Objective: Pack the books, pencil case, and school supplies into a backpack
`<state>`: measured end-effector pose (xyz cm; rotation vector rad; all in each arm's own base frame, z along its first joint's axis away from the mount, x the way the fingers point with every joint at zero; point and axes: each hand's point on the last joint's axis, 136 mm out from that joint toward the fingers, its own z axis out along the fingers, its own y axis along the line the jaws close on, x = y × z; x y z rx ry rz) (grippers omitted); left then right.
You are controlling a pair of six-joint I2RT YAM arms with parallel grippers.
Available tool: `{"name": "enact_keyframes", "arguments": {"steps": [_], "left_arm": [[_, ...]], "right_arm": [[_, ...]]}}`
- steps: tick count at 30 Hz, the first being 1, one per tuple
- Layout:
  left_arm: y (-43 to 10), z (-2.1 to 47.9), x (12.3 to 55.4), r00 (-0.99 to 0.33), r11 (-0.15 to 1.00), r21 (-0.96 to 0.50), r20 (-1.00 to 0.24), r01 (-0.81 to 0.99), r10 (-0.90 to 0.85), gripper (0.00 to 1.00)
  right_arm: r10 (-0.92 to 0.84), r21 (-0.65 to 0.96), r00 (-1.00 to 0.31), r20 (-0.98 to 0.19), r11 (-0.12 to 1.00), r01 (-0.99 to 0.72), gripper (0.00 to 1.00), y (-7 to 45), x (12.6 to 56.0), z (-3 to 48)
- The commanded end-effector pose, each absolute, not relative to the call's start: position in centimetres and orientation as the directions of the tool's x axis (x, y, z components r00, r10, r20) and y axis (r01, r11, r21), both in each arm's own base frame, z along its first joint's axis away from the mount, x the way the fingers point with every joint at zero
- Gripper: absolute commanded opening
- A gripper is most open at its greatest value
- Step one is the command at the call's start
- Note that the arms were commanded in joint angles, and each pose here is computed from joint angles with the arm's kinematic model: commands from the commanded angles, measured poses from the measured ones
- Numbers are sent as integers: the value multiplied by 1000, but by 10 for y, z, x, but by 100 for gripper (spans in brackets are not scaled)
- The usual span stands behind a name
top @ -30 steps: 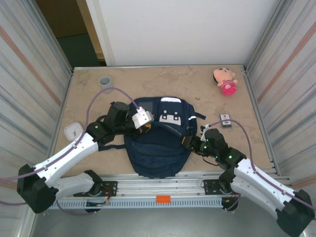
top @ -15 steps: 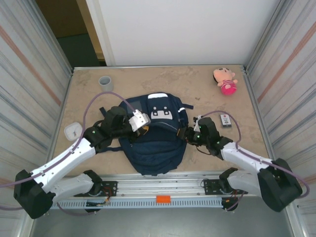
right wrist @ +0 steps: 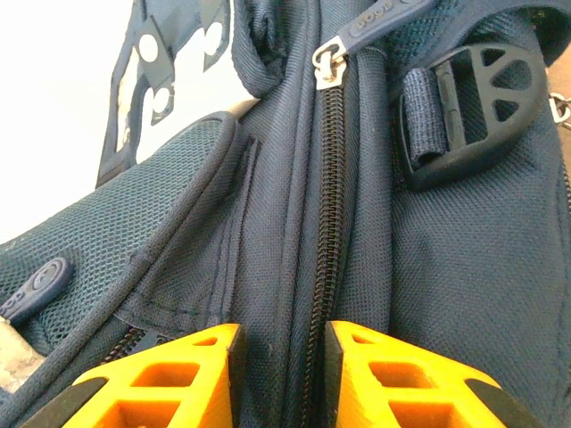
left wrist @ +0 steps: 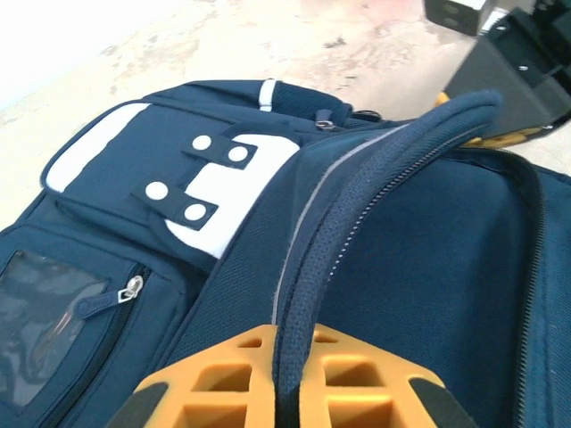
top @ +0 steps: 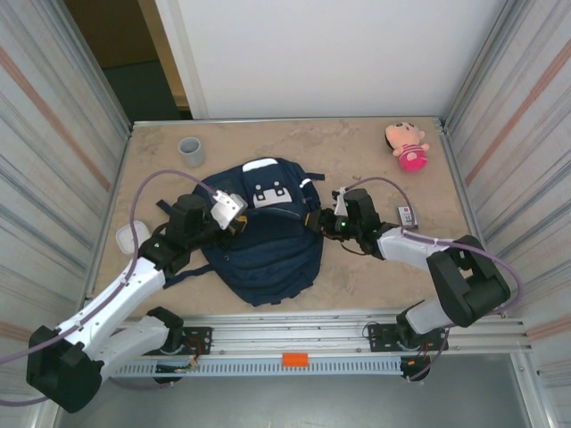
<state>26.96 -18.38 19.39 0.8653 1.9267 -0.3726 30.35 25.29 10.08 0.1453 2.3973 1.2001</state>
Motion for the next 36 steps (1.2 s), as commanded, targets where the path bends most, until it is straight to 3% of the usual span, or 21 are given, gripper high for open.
{"name": "enact_keyframes", "arguments": {"steps": [1,6,10,15,21,27,31,36], "left_arm": [[-170,206,281,-297,773,90,-890,628,345,0],[-174,205,277,-299,757,78,-889,649,348,0],[-175,207,276,-297,750,77,-888,657,351,0],[-178,208,274,-291,740,71,-891,669,349,0],[-179,210,273,-285,735,68,-894,675,345,0],[-176,211,273,-285,744,75,-894,664,345,0],[-175,211,273,-284,747,76,-896,660,341,0],[-175,212,272,-282,746,77,-896,662,343,0]], "right_arm": [[238,774,-891,-387,609,-173,29,259,309,110],[194,758,-904,-381,625,-185,38,251,306,119],[98,688,-923,-372,697,-203,47,229,295,135],[26,602,-924,-382,765,-228,53,190,286,170],[-5,367,-924,-381,917,-156,57,117,291,190],[51,85,-965,-257,996,30,61,36,295,157],[159,117,-973,-167,983,140,61,6,301,123],[263,192,-953,-152,954,232,60,-20,315,106]]}}
